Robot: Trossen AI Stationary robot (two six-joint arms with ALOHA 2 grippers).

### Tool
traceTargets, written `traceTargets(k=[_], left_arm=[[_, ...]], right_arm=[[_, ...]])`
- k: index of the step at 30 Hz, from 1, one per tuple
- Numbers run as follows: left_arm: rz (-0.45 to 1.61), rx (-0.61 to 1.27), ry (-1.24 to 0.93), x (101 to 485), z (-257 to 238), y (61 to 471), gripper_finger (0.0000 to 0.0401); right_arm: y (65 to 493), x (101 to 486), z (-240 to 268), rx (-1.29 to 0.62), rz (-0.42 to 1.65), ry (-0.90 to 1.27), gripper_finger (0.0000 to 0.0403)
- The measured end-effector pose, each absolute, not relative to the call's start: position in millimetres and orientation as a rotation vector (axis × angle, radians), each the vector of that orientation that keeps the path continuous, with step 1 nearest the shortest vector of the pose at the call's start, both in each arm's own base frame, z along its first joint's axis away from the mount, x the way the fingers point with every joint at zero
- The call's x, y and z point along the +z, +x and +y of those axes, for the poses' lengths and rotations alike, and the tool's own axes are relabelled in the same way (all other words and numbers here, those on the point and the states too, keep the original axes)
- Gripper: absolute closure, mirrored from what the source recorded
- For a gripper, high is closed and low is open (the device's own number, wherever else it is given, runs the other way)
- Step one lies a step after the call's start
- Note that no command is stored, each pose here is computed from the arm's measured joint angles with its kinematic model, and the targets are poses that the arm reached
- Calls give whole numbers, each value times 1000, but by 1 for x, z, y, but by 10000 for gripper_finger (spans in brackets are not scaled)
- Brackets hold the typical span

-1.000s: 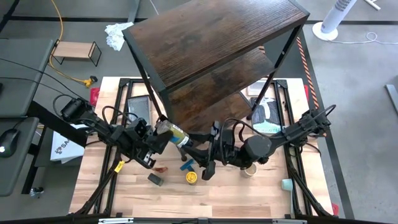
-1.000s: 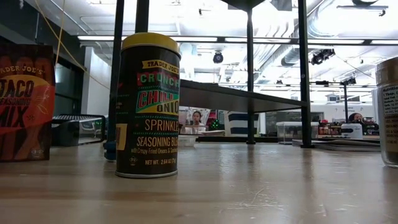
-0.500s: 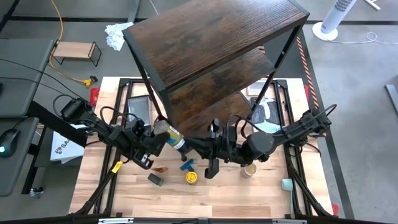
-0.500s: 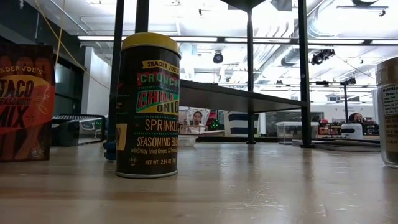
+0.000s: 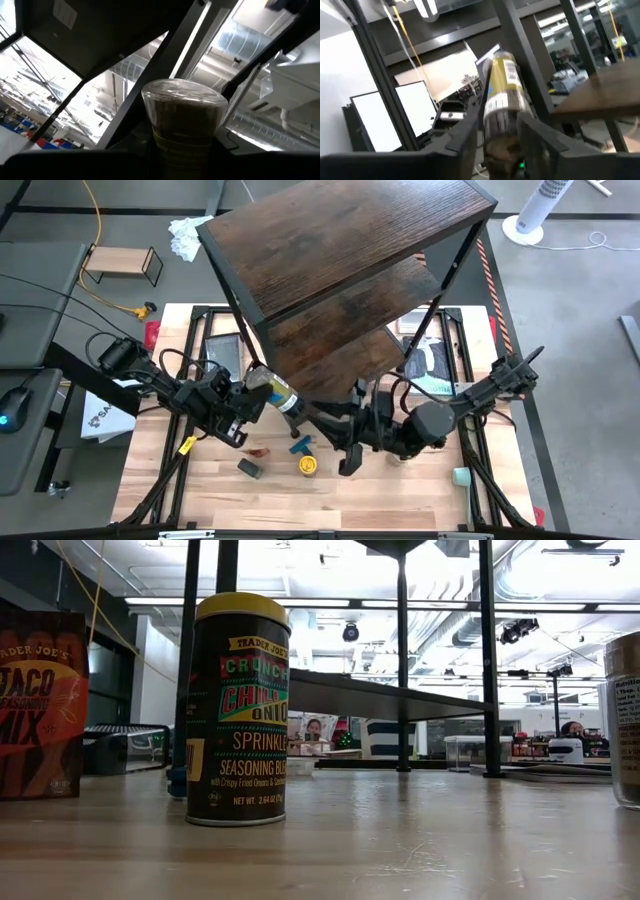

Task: Shelf spices
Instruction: Move the black seasoning bottle to the bottom side of the table

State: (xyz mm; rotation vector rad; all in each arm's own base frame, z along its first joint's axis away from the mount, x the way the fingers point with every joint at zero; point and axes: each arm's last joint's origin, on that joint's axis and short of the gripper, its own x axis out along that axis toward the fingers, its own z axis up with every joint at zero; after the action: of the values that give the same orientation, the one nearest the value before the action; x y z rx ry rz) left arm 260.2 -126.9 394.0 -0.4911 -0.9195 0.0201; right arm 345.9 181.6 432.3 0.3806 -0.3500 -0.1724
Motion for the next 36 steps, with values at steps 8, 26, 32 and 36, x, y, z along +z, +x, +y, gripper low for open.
traceTargets(k=[8, 26, 32, 36], left_arm=[[-949, -28, -548, 395, -121, 262, 310], [-950, 10, -523, 395, -106, 269, 310], [-960, 0, -505, 396, -97, 273, 310], [-931, -37, -523, 395, -96, 277, 310]], right_arm=[[348, 424, 181, -260, -284, 425, 173], [362, 430, 156, -127, -343, 422, 167], [365, 430, 147, -130, -353, 444, 167], [368, 431, 142, -64, -353, 449, 167]])
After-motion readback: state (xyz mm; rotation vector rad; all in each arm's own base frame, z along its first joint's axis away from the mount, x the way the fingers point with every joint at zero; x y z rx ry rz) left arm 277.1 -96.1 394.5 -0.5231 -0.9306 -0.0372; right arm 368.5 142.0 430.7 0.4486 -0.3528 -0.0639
